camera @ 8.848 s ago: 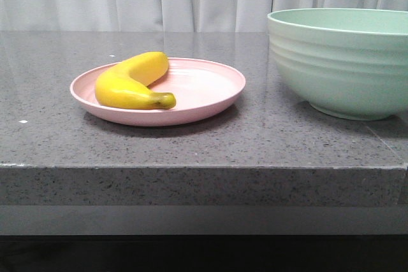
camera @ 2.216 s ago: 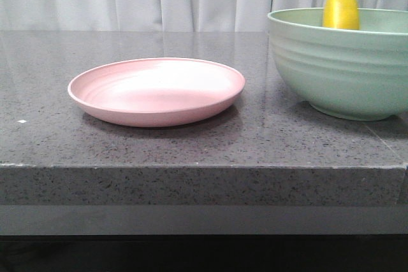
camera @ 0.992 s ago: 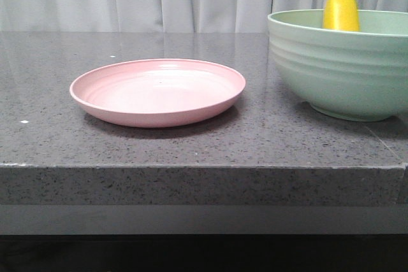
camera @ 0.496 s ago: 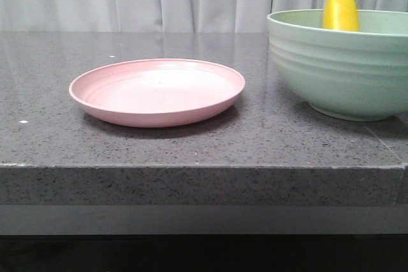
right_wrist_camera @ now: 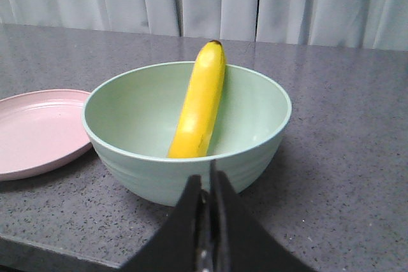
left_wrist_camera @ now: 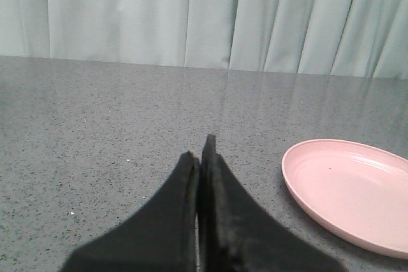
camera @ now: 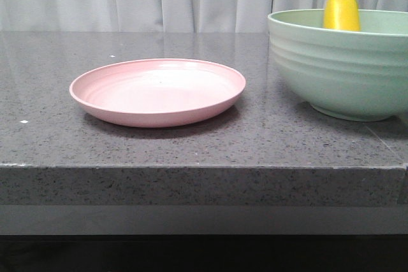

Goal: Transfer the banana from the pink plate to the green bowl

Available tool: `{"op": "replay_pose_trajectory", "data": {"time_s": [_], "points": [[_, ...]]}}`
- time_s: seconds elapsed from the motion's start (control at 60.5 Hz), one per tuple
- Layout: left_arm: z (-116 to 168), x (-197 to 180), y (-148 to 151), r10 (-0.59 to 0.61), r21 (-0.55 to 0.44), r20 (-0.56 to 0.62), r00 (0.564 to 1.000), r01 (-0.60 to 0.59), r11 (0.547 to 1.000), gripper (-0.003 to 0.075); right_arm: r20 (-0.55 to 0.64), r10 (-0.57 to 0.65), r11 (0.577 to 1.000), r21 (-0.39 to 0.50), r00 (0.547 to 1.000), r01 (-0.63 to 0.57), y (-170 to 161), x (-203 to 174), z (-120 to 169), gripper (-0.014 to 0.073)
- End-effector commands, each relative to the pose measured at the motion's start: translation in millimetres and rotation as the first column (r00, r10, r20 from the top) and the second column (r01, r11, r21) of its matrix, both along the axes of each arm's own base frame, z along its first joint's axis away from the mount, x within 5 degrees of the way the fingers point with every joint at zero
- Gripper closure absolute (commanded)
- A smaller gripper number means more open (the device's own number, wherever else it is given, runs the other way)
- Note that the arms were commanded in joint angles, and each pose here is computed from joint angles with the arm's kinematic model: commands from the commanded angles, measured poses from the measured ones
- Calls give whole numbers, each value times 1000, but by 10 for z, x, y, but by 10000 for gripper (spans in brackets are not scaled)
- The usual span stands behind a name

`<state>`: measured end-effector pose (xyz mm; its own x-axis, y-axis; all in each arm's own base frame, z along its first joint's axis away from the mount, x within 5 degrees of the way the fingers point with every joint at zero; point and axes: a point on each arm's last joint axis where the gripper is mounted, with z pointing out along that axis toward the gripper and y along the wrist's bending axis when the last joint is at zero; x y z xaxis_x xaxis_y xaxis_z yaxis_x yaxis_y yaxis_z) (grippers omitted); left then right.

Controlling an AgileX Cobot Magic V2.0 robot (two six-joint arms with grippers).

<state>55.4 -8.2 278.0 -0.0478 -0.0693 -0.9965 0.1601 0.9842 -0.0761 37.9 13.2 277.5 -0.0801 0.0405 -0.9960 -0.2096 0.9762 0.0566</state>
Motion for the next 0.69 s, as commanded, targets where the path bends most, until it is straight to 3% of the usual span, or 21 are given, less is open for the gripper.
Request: {"op": "replay_pose_trajectory", "data": {"time_s": [0.0, 0.248, 0.529, 0.678], "points": [[168, -6, -7, -6, -30, 101, 995, 9, 1000, 741, 85, -11, 1000, 19, 996, 10, -11, -5, 139, 653], [36, 12, -6, 0, -31, 60, 998, 2, 1000, 741, 85, -12, 1000, 19, 996, 11, -11, -5, 139, 653], [-436, -87, 45, 93, -59, 59, 994, -89, 994, 741, 85, -12, 1000, 19, 996, 11, -11, -5, 139, 653], [-695, -26, 56, 119, -43, -4, 993, -119, 992, 741, 83, -12, 1000, 19, 996, 10, -11, -5, 138, 653]]}}
